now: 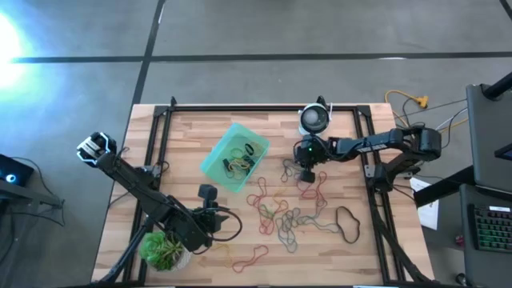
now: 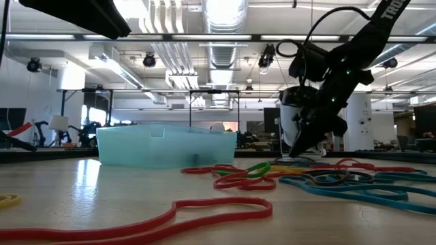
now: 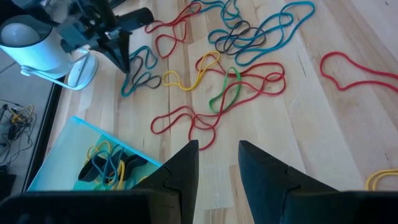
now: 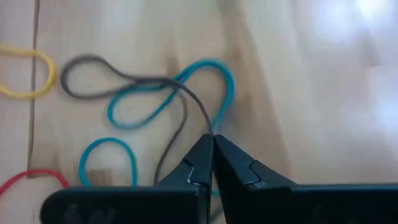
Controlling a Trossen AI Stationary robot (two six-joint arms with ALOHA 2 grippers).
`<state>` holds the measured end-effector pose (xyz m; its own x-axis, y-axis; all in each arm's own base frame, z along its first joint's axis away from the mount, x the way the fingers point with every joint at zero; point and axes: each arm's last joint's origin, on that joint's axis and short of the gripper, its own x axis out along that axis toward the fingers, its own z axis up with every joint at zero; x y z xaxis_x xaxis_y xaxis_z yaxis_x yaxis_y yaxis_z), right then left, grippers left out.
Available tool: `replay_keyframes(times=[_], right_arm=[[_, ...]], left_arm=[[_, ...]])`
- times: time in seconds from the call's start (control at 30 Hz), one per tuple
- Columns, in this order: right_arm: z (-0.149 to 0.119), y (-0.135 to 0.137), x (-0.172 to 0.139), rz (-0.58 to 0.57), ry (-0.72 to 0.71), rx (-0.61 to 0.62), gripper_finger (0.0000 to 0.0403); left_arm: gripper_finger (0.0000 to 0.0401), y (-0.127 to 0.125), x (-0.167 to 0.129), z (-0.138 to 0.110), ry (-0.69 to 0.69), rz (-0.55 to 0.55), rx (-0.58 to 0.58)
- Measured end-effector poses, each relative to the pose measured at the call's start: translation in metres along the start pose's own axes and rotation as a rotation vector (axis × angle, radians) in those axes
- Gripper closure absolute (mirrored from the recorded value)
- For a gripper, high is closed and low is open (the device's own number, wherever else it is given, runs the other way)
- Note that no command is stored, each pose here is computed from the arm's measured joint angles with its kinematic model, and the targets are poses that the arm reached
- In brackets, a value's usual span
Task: Pick and place rubber bands into bin
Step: Put the purple rubber band into the green bin
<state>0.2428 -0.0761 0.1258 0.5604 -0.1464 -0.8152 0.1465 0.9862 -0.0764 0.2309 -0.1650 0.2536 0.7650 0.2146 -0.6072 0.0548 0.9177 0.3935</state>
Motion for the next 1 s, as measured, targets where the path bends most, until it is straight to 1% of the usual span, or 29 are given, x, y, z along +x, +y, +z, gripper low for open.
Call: replay_keyframes(times=[0.27, 0.37, 0.67, 0.87, 1.0], right_arm=[[0.011, 0.002, -0.029, 0.003, -0.102, -0.001, 0.0395], [0.016, 0.004, -0.041, 0.001, -0.162, -0.012, 0.0395], [0.038, 0.005, -0.078, -0.034, -0.434, -0.056, 0.0395], [0.062, 0.002, -0.091, -0.06, -0.546, -0.086, 0.0395], [0.085, -0.002, -0.094, -0.07, -0.585, -0.096, 0.0394]], left_arm=[[0.0303, 0.0, 0.0, 0.0, 0.0, 0.0, 0.0], [0.0303, 0.0, 0.0, 0.0, 0.0, 0.0, -0.001], [0.0303, 0.0, 0.0, 0.0, 0.0, 0.001, 0.001], [0.0303, 0.0, 0.0, 0.0, 0.0, 0.004, 0.001], [0.0303, 0.0, 0.0, 0.0, 0.0, 0.004, 0.001]])
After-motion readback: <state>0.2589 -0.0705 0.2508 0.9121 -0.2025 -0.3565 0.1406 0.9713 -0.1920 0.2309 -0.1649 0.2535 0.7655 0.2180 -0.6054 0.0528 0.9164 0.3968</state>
